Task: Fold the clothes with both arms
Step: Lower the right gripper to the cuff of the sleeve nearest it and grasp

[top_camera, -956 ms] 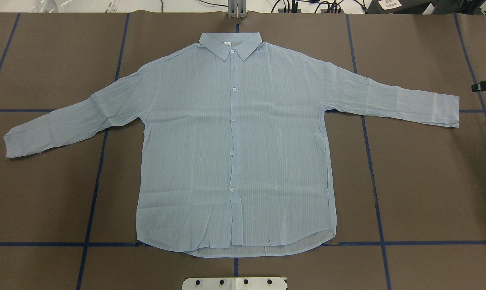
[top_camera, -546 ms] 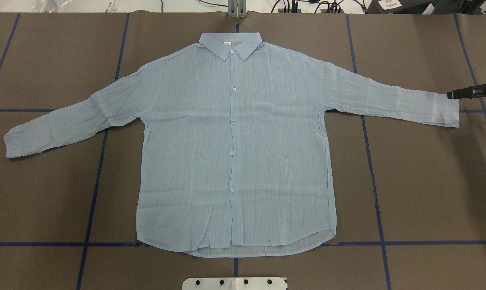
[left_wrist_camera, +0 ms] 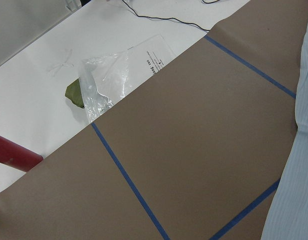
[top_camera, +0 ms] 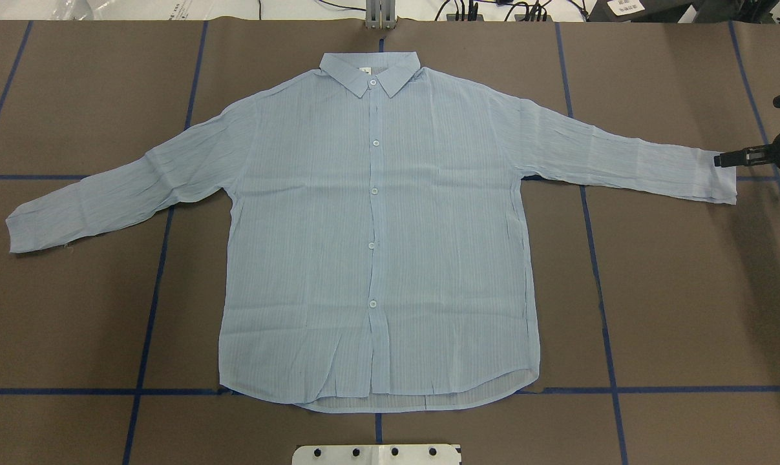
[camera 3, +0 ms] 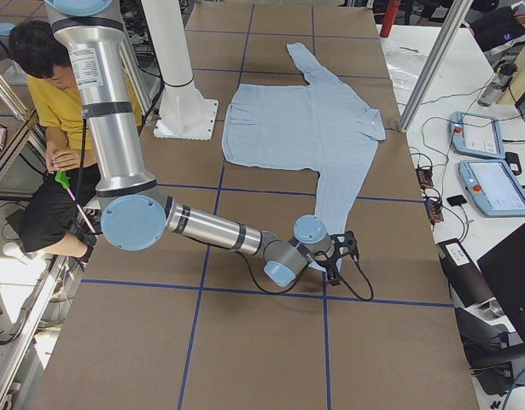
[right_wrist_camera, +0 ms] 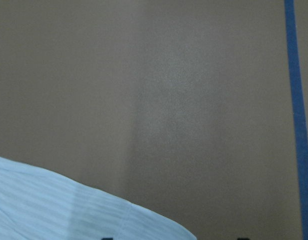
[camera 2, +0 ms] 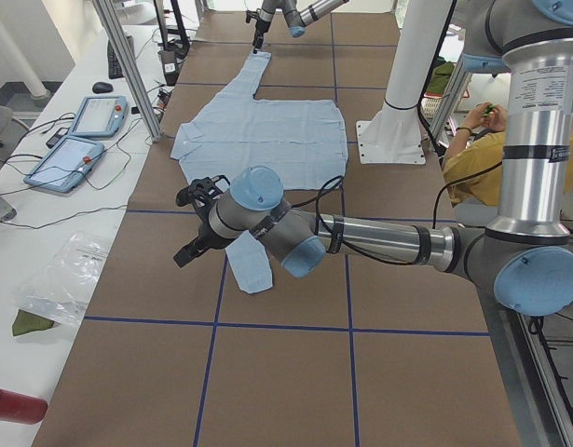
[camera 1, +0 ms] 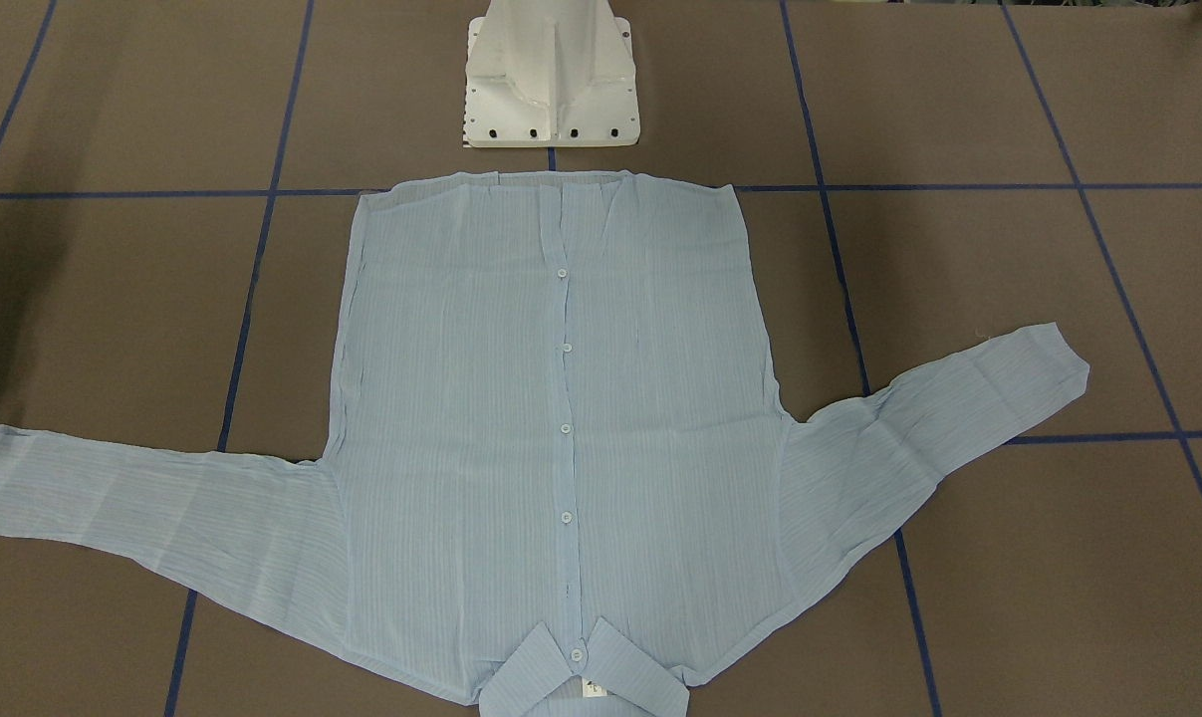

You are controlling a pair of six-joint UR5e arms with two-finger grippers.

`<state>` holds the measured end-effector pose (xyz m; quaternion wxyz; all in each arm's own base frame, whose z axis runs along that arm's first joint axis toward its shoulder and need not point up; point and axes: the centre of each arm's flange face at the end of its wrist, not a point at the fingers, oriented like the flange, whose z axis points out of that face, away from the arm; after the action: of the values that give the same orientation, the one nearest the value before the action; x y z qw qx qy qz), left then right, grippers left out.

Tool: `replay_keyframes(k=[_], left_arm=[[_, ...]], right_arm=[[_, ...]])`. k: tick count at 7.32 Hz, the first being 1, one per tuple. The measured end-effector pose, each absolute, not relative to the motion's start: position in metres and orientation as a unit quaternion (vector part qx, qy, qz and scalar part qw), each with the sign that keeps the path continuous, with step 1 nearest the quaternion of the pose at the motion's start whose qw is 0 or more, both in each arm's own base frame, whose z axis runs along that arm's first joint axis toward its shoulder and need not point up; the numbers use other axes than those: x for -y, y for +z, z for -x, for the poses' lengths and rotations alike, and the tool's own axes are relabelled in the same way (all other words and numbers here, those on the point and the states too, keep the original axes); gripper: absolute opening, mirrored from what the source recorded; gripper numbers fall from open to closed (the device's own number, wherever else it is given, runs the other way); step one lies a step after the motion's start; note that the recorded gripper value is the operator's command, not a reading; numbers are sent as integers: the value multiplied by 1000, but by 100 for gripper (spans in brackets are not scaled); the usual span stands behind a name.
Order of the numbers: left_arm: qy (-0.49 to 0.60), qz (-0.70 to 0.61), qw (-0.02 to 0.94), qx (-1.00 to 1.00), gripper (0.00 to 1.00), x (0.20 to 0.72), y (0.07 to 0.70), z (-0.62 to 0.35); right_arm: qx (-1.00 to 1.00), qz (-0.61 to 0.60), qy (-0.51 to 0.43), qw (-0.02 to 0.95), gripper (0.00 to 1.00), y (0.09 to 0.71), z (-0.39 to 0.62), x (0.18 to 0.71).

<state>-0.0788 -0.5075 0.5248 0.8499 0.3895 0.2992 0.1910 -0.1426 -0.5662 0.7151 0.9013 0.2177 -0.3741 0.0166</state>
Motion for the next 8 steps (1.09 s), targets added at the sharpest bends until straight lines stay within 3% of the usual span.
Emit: replay_keyframes(k=[1,2,3,8], left_arm=[[191,-390,850,-299,100,507,524,79],[192,-391,849,-299,100,507,524,79],[192,-391,849,-299,100,507,524,79],[192,-393,848,-298,100,507,524,79]], right_arm=[[373,-217,16,902,45,716,144,566],[373,-217,16,902,17,716,144,566],[373,-217,16,902,0,716,145,566],[396,-228,39,889,0,675,148,574]])
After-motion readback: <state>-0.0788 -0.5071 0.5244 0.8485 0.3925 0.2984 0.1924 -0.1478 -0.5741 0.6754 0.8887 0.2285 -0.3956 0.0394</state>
